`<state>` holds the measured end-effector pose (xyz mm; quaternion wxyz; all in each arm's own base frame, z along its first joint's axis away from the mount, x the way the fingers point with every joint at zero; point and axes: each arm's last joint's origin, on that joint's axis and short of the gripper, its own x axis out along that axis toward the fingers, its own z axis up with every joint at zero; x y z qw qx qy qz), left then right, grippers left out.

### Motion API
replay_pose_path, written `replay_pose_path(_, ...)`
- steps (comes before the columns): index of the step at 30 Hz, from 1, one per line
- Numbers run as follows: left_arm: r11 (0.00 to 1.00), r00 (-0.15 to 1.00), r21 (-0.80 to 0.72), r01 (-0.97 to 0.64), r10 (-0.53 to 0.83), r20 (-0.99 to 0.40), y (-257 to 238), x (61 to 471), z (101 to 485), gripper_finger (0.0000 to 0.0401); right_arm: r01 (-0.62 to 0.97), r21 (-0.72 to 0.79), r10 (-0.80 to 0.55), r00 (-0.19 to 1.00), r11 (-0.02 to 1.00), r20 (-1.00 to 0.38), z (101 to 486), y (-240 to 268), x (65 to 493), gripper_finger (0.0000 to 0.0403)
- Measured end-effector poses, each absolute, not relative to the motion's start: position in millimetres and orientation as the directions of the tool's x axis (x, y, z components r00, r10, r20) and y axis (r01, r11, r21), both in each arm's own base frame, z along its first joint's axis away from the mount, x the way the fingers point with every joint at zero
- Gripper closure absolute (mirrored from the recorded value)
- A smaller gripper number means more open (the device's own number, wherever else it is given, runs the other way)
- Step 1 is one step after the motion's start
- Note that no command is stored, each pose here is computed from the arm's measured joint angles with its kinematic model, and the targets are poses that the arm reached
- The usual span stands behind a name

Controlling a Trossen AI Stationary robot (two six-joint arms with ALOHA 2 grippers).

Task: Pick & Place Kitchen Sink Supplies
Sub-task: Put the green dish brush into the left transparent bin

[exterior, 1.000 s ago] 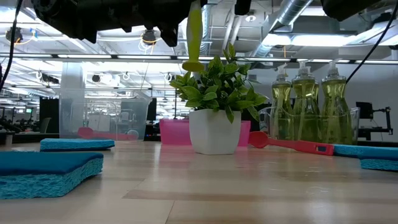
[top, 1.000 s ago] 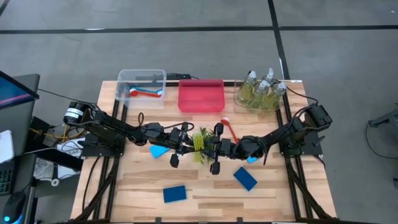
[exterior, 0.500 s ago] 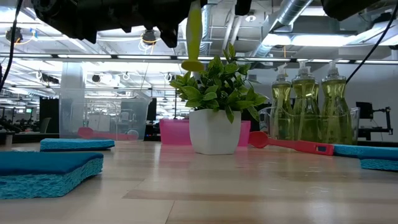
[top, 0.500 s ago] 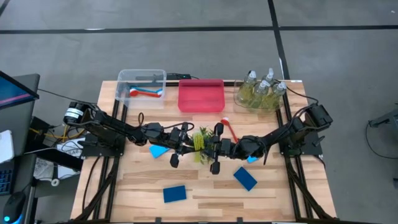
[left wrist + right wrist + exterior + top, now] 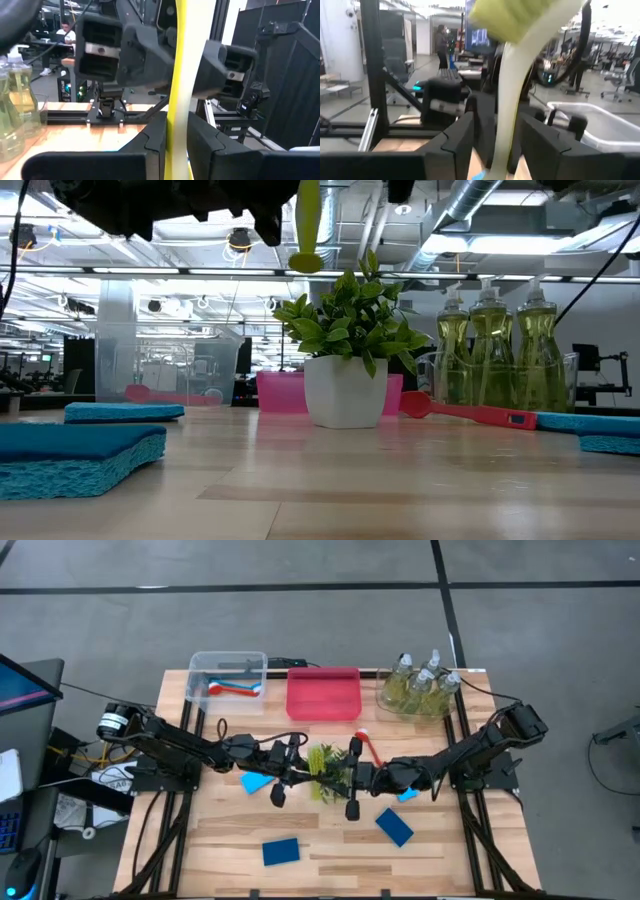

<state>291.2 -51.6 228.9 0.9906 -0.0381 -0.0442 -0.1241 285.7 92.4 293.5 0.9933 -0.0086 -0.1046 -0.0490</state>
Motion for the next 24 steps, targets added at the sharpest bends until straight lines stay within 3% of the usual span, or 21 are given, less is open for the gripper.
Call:
replay_pose_path(14, 0.972, 0.962, -0.053, 0.231, -0.22, 0.163, -44, 248, 251, 0.035, 0.043, -0.043, -0.037, 0.988, 0.998, 0.147, 309, 100, 261, 0.0213)
replay_pose_path(24, 0.993, 0.962, -0.045, 0.112, -0.097, 0.254, -33, 207, 258, 0.035, 0.018, -0.055, -0.012, 0.992, 0.998, 0.122, 314, 103, 250, 0.0222)
